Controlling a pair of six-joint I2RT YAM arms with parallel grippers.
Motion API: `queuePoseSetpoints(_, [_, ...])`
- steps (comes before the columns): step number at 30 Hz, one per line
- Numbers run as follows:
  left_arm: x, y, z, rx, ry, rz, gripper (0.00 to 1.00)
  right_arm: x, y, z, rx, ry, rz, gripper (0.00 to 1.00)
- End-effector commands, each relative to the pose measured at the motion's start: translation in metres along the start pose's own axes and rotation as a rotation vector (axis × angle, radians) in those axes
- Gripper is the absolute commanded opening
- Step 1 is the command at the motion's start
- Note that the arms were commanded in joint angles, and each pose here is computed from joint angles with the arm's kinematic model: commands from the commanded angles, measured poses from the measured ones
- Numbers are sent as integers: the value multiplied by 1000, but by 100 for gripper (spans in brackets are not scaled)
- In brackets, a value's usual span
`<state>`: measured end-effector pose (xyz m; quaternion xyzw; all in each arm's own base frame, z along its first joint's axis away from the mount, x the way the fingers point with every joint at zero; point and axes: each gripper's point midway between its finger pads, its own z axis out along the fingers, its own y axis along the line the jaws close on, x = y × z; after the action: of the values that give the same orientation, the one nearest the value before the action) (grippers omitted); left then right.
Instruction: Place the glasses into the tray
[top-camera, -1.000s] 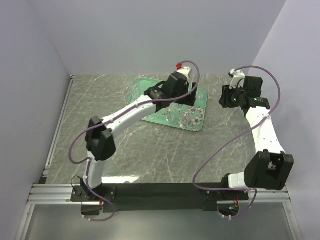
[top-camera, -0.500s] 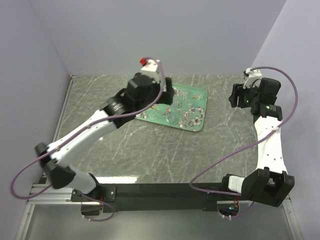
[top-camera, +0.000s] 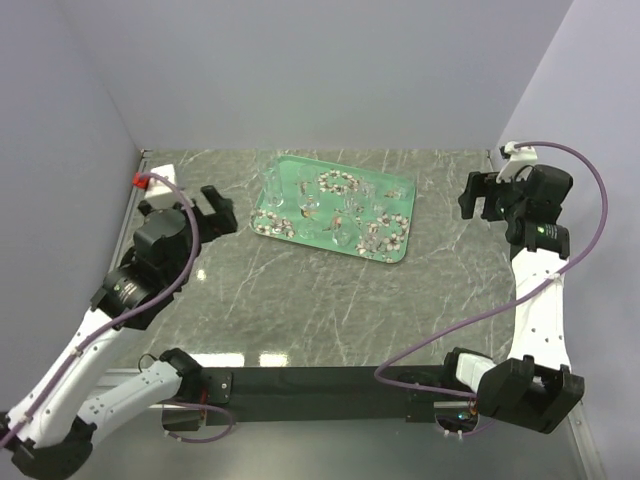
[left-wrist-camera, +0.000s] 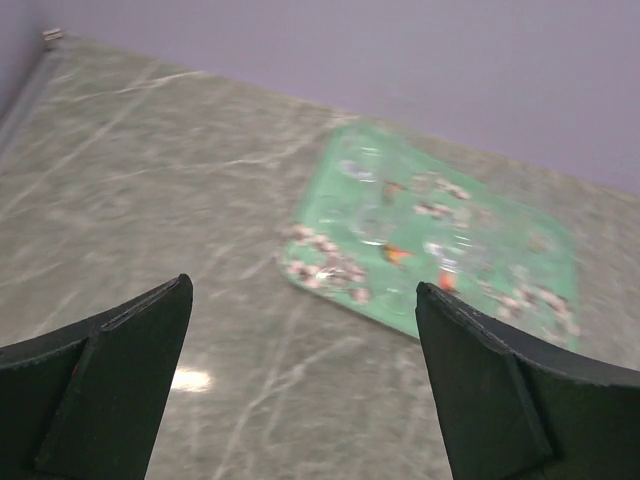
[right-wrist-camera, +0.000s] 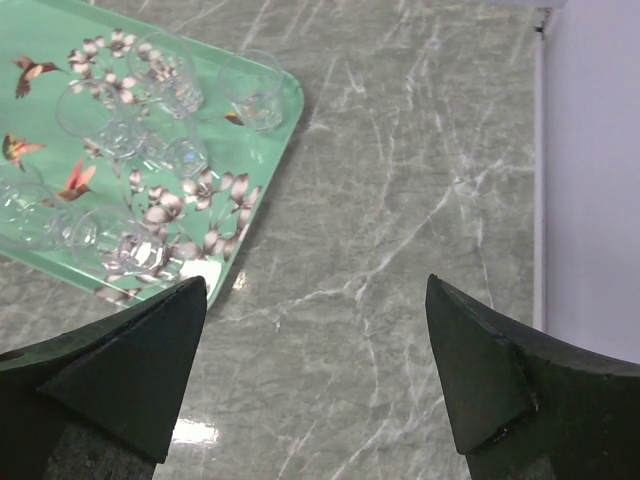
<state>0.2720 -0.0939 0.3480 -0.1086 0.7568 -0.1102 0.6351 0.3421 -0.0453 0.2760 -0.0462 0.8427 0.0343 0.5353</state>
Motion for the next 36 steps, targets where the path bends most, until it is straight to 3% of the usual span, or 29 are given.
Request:
queuePoseSetpoints(1, [13, 36, 7, -104, 15, -11, 99, -10, -16, -7, 92, -51, 28, 98])
queuePoseSetpoints(14, [25, 133, 34, -329, 6, -130, 99, 0, -38, -24, 277, -90, 146, 99])
queuePoseSetpoints(36, [48, 141, 26, -320, 29, -111, 99, -6, -38, -32, 294, -119, 161, 99])
